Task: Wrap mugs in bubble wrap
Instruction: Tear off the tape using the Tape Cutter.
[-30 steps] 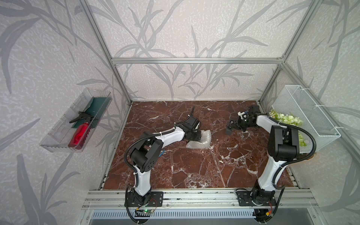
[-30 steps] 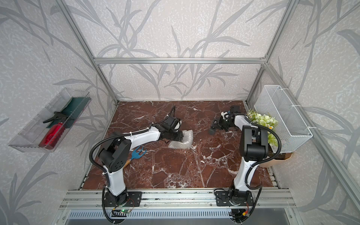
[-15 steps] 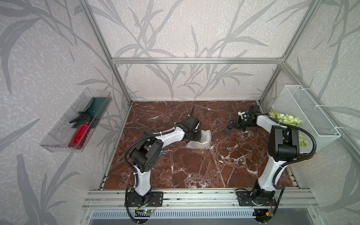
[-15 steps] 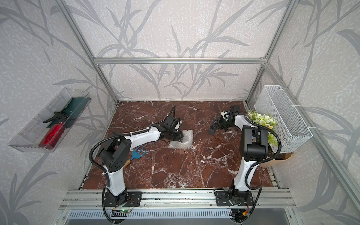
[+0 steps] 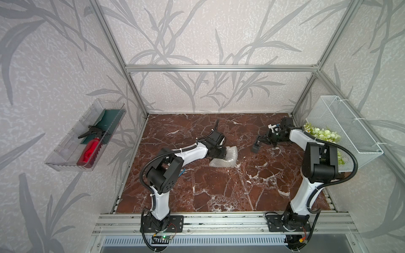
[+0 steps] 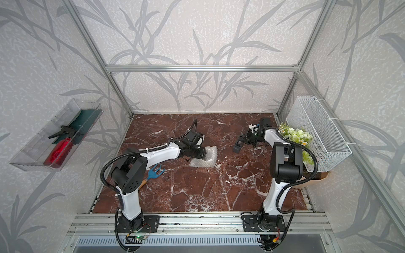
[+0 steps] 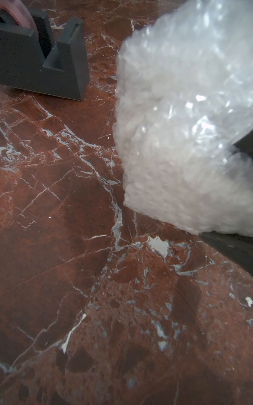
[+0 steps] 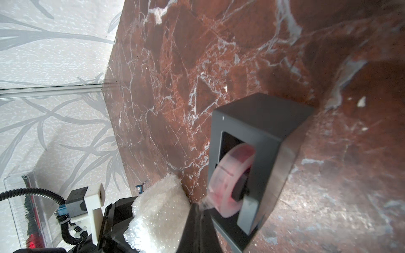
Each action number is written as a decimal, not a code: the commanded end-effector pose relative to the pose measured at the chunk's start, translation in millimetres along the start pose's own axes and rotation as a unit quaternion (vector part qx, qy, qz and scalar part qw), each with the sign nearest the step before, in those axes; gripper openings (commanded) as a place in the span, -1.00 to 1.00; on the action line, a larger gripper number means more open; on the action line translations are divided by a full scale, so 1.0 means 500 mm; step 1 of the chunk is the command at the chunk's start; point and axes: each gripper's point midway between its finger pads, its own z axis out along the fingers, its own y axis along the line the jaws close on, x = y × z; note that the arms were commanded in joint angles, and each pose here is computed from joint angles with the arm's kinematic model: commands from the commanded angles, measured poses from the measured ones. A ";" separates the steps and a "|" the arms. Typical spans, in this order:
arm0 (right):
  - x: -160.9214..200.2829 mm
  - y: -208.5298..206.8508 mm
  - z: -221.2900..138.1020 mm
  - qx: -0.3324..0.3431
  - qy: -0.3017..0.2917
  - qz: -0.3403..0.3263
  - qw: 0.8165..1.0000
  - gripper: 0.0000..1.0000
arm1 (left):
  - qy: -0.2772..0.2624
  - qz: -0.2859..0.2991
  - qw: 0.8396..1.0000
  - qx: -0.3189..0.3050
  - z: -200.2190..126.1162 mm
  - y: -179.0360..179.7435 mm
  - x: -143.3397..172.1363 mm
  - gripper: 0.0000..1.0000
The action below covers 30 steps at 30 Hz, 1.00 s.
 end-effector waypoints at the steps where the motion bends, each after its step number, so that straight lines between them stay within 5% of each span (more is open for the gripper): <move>1: -0.006 0.070 -0.039 -0.038 -0.010 -0.027 0.999 -1.00 | 0.048 0.002 0.999 -0.018 0.022 0.018 0.052 -0.16; 30: -0.017 0.098 -0.052 -0.049 -0.012 -0.034 0.998 -1.00 | 0.048 0.002 0.999 -0.017 0.024 0.018 0.056 -0.16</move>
